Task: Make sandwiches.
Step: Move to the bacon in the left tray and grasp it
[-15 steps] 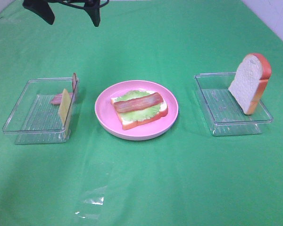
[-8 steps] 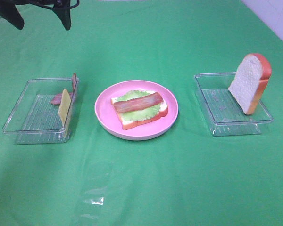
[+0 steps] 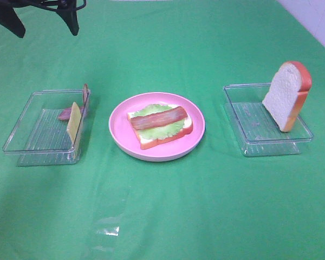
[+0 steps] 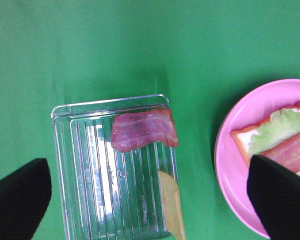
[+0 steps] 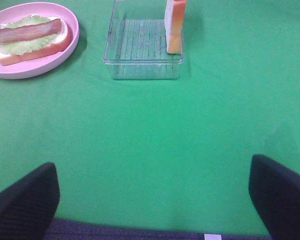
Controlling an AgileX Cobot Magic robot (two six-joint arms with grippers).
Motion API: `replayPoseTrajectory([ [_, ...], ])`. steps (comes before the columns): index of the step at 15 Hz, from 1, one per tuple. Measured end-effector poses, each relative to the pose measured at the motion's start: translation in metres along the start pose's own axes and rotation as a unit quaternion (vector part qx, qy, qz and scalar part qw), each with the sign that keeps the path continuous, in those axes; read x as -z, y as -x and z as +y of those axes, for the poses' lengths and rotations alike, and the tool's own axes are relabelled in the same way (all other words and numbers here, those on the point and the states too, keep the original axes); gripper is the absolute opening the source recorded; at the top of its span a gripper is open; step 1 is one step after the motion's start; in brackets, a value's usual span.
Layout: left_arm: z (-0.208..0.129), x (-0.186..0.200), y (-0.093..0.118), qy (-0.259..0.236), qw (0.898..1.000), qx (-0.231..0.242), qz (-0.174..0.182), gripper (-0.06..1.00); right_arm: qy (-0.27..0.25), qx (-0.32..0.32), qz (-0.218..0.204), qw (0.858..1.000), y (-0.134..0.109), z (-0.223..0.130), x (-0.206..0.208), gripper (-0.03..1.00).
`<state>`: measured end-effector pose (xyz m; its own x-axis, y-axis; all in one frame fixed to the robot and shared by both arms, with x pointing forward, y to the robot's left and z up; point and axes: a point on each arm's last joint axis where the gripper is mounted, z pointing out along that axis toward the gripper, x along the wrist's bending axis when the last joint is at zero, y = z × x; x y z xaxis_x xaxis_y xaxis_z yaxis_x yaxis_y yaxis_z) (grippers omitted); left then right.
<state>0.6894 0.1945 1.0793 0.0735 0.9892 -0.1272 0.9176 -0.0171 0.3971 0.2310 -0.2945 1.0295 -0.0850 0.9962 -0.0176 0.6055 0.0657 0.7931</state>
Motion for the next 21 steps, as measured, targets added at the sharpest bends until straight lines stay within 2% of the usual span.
replayPoseTrajectory([
  [6, -0.008, -0.062, 0.003, -0.067, 0.997, 0.020, -0.026, 0.98, 0.000, 0.000, 0.000, 1.000, 0.000, 0.000, 0.000, 0.98],
  [11, -0.016, -0.101, 0.000, -0.106, 0.994, 0.026, -0.021, 0.98, 0.000, 0.000, 0.000, 1.000, 0.000, 0.000, 0.000, 0.98],
  [18, -0.018, -0.130, -0.004, -0.108, 0.991, 0.074, -0.009, 0.98, 0.000, 0.000, 0.000, 1.000, 0.000, 0.000, 0.000, 0.98],
  [21, -0.018, -0.131, -0.004, -0.102, 0.992, 0.077, -0.009, 0.97, 0.000, 0.000, 0.000, 1.000, 0.000, 0.000, 0.000, 0.98],
])
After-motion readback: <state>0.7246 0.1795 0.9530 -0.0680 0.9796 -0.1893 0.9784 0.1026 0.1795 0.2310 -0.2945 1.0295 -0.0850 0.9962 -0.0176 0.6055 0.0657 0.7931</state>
